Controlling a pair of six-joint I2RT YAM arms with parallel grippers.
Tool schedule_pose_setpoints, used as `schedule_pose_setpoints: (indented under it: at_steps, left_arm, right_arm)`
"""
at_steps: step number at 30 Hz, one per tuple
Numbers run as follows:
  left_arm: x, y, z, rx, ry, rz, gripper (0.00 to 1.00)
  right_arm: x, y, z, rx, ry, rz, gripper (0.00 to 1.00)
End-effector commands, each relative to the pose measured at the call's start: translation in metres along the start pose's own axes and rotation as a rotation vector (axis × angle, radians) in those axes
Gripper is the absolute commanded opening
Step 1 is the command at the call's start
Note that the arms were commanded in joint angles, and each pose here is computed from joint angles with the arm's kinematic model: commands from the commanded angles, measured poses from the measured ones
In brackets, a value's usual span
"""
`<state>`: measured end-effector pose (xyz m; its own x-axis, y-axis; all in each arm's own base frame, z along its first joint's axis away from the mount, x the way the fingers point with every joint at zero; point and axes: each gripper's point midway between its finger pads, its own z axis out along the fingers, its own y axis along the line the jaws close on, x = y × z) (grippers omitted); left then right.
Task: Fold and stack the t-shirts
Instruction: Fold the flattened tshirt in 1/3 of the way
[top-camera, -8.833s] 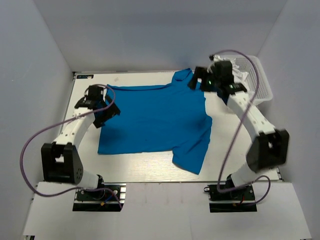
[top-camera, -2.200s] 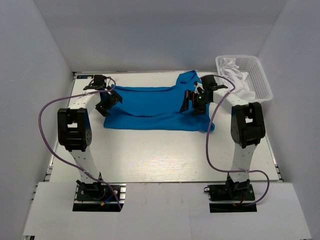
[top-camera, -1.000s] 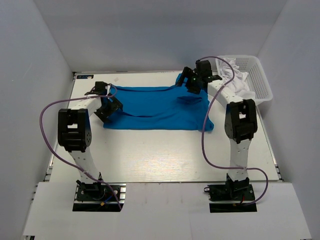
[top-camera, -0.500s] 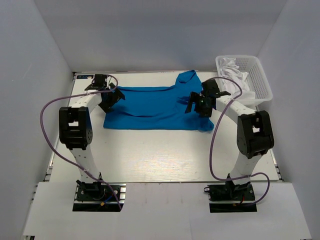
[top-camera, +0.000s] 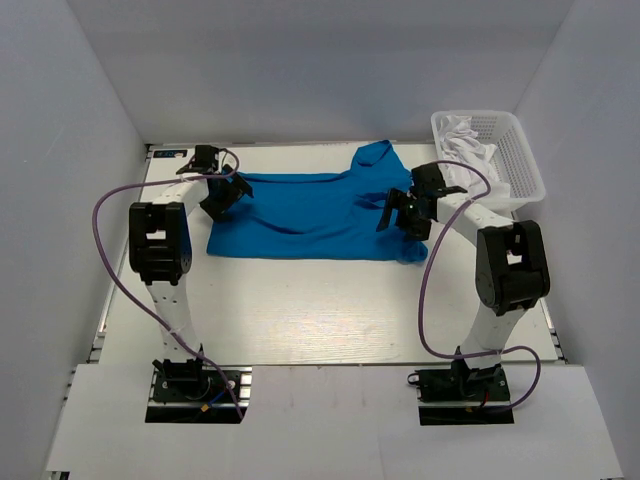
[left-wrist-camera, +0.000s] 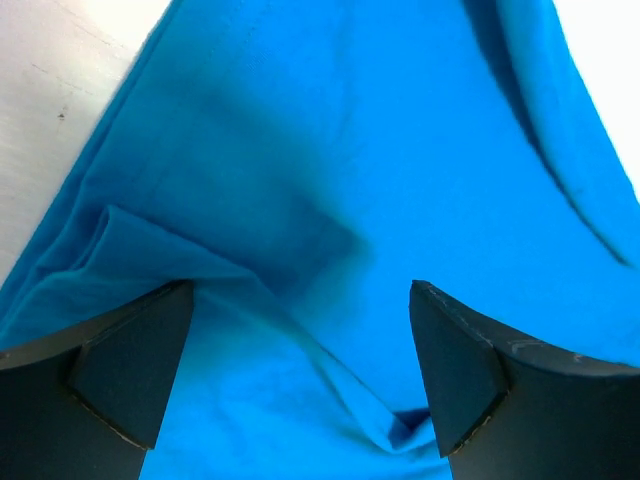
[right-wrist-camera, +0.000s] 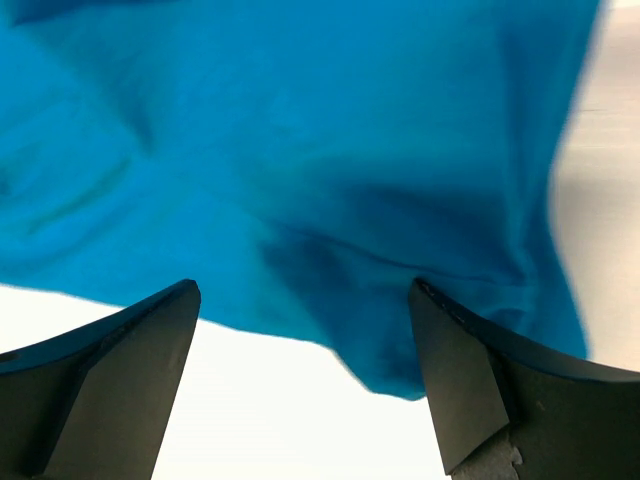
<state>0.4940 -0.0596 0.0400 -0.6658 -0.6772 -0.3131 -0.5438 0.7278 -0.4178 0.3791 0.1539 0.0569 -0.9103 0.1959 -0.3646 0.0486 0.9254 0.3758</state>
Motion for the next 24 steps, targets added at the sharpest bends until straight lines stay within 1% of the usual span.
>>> schedule_pose_setpoints:
  at_steps: [1, 3, 4, 5, 6, 7, 8, 9, 11, 13, 15, 18, 19, 20, 21, 23, 24]
  left_arm:
    - [-0.006, 0.022, 0.000, -0.102, 0.012, -0.056, 1.00]
    - [0.001, 0.039, -0.002, -0.194, 0.047, -0.059, 1.00]
    - [0.000, 0.047, -0.001, -0.240, 0.034, -0.056, 1.00]
    - [0.006, 0.047, -0.002, -0.246, 0.049, -0.038, 1.00]
    - [0.004, 0.044, -0.005, -0.239, 0.041, -0.038, 1.00]
    - [0.010, 0.041, -0.007, -0.213, 0.072, -0.022, 1.00]
    - [0.008, 0.035, -0.009, -0.181, 0.063, -0.022, 1.00]
    - [0.005, 0.032, -0.012, -0.167, 0.049, -0.021, 1.00]
    - [-0.008, 0.017, -0.031, -0.112, -0.006, -0.006, 1.00]
    - [-0.026, 0.009, -0.046, -0.106, -0.079, -0.002, 1.00]
    - [-0.042, 0.002, -0.070, -0.111, -0.140, 0.019, 1.00]
    - [-0.048, -0.011, -0.092, -0.083, -0.178, 0.039, 1.00]
    - [-0.047, -0.010, -0.095, -0.083, -0.178, 0.048, 1.00]
    - [-0.045, -0.008, -0.098, -0.083, -0.178, 0.048, 1.00]
    - [-0.036, -0.002, -0.095, -0.092, -0.153, 0.048, 1.00]
    - [-0.025, -0.001, -0.099, -0.065, -0.130, 0.049, 1.00]
    - [-0.009, 0.012, -0.091, -0.083, -0.088, 0.048, 1.00]
  right_arm:
    - [0.001, -0.027, 0.006, 0.068, 0.019, 0.065, 0.90]
    - [0.006, -0.031, 0.011, 0.070, 0.042, 0.077, 0.90]
    - [0.006, -0.032, 0.012, 0.063, 0.045, 0.083, 0.90]
    - [0.008, -0.034, 0.014, 0.067, 0.054, 0.088, 0.90]
    - [0.013, -0.035, 0.018, 0.065, 0.074, 0.091, 0.90]
    - [0.012, -0.035, 0.020, 0.059, 0.076, 0.093, 0.90]
    - [0.013, -0.035, 0.022, 0.055, 0.082, 0.092, 0.90]
    - [0.012, -0.035, 0.023, 0.048, 0.084, 0.091, 0.90]
    - [0.008, -0.033, 0.025, 0.046, 0.079, 0.083, 0.90]
    - [0.004, -0.031, 0.021, 0.042, 0.069, 0.078, 0.90]
    - [0.001, -0.032, 0.019, 0.052, 0.055, 0.069, 0.90]
    - [-0.007, -0.027, 0.009, 0.049, 0.019, 0.047, 0.90]
    - [-0.012, -0.025, 0.003, 0.051, -0.006, 0.038, 0.90]
    - [-0.011, -0.025, 0.002, 0.051, -0.005, 0.033, 0.90]
    - [-0.012, -0.023, -0.002, 0.048, -0.014, 0.031, 0.90]
    - [-0.010, -0.026, -0.002, 0.051, -0.013, 0.027, 0.90]
    - [-0.009, -0.025, -0.002, 0.045, -0.009, 0.032, 0.90]
